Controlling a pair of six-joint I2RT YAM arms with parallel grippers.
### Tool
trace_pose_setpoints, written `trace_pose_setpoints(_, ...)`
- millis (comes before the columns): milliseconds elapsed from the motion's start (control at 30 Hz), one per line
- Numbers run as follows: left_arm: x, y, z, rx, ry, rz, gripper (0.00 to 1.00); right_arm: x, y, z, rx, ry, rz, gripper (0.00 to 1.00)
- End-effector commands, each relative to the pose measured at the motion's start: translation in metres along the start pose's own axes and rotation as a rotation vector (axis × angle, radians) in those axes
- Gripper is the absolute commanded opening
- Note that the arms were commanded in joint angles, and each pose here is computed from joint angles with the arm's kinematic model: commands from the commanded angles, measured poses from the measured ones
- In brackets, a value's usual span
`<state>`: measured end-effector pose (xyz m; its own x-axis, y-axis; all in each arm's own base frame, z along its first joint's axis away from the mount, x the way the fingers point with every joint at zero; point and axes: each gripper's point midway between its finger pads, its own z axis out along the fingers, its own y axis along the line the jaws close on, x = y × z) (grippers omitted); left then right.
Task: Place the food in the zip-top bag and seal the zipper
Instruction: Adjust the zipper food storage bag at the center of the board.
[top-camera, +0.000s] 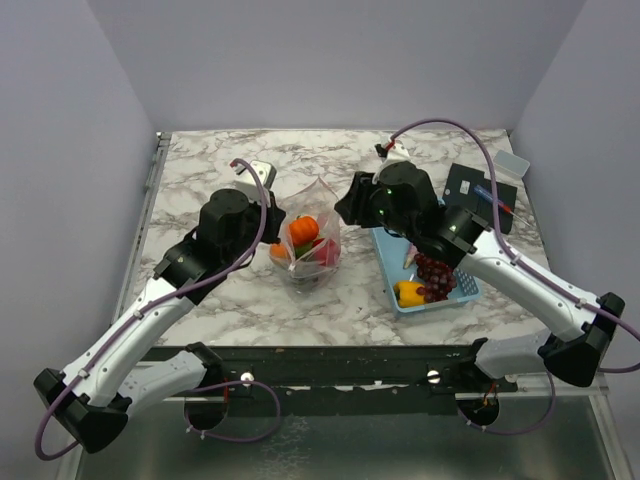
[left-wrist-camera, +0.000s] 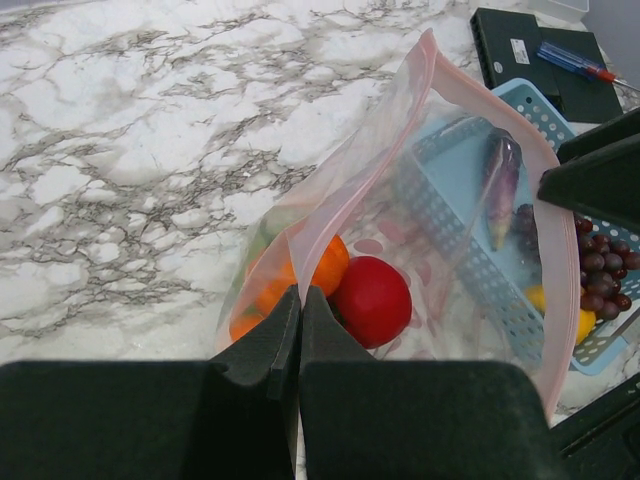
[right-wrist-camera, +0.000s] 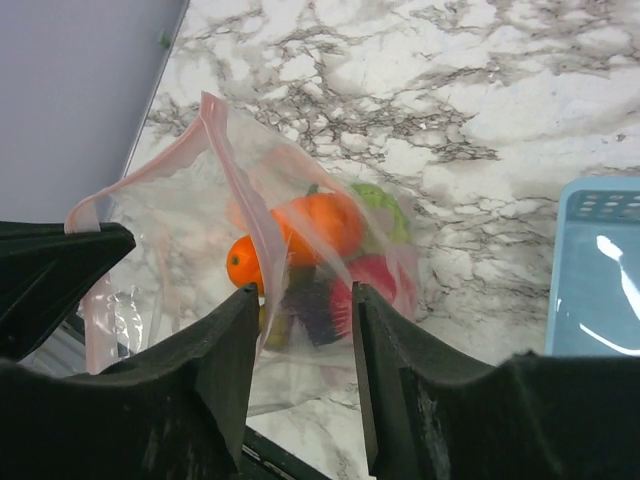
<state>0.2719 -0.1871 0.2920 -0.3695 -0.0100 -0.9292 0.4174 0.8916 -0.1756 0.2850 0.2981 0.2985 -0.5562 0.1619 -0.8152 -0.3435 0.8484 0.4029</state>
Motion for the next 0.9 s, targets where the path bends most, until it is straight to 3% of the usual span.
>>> trace_pose_setpoints(0,-0.006,-0.007,-0.007,0.055,-0.055,0.011,0.0,-0.014,-0.012,-0.026,0.041,-0.049,-0.009,0.5)
trace_pose_setpoints(133,-0.005,-0.008,-0.009,0.063,-0.067,0.009,0.0,-0.016,-0.025,-0.043,0.08,-0.061,-0.014,0.56)
trace_pose_setpoints(333,-0.007,-0.008,-0.012,0.07,-0.085,0.005,0.0,0.0,-0.059,-0.06,0.197,-0.05,-0.029,0.59)
trace_pose_setpoints(800,-0.001,-0.005,-0.013,0.078,-0.086,0.006,0.0,0.076,-0.133,-0.06,0.455,0.118,-0.084,0.63)
trace_pose_setpoints(867,0.001,-0.005,-0.013,0.081,-0.082,0.004,0.0,0.086,-0.143,-0.058,0.491,0.14,-0.085,0.68)
